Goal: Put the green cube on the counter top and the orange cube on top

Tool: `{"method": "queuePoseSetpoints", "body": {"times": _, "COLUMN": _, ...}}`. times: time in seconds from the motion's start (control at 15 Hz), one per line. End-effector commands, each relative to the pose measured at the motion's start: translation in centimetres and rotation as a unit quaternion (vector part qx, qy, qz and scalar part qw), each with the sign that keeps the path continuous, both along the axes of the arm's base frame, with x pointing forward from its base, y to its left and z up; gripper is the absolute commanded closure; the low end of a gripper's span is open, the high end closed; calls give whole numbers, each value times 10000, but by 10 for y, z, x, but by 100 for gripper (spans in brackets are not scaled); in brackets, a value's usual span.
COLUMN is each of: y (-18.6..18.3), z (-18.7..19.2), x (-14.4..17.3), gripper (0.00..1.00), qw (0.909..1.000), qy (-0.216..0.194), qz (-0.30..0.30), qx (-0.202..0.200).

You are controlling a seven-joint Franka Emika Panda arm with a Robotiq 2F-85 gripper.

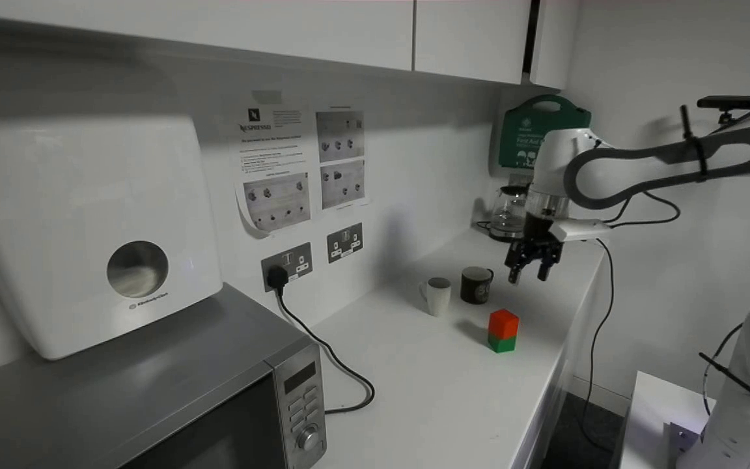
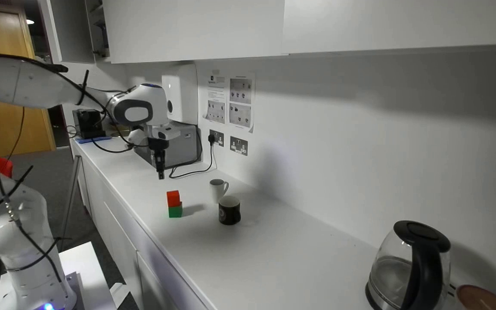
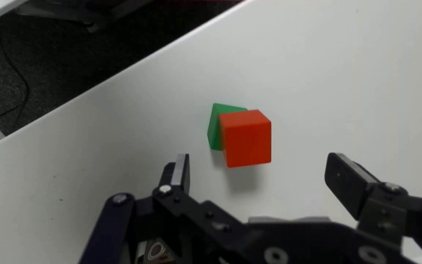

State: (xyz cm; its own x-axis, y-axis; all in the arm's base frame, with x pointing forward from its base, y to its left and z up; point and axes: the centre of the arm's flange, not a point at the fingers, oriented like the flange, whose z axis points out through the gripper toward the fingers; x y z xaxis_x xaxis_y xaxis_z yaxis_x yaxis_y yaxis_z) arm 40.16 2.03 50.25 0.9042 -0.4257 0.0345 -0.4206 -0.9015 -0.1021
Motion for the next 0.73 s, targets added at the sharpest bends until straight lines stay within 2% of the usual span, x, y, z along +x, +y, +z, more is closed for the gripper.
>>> {"method": "queuePoseSetpoints", "body": {"times": 0.0, "y": -9, "z": 37, "x": -65, "gripper": 0, "qw": 9946, "qy": 240, "qz": 987, "qx": -233}}
{"method": "queuePoseSetpoints", "body": {"times": 0.2, "y": -7, "z": 49, "x": -92, "gripper": 0, "qw": 9831, "qy": 343, "qz": 1738, "qx": -465}}
{"method": "queuePoseSetpoints", "body": {"times": 0.33, "y": 2, "z": 51, "x": -97, "gripper": 0, "qw": 9796, "qy": 117, "qz": 1987, "qx": -267}}
{"method": "queuePoseSetpoints", "body": {"times": 0.4, "y": 1, "z": 53, "x": -84, "gripper": 0, "qw": 9847, "qy": 247, "qz": 1685, "qx": -359}}
{"method": "queuePoseSetpoints", "body": {"times": 0.67, "y": 7, "z": 53, "x": -91, "gripper": 0, "qw": 9816, "qy": 188, "qz": 1863, "qx": -373}}
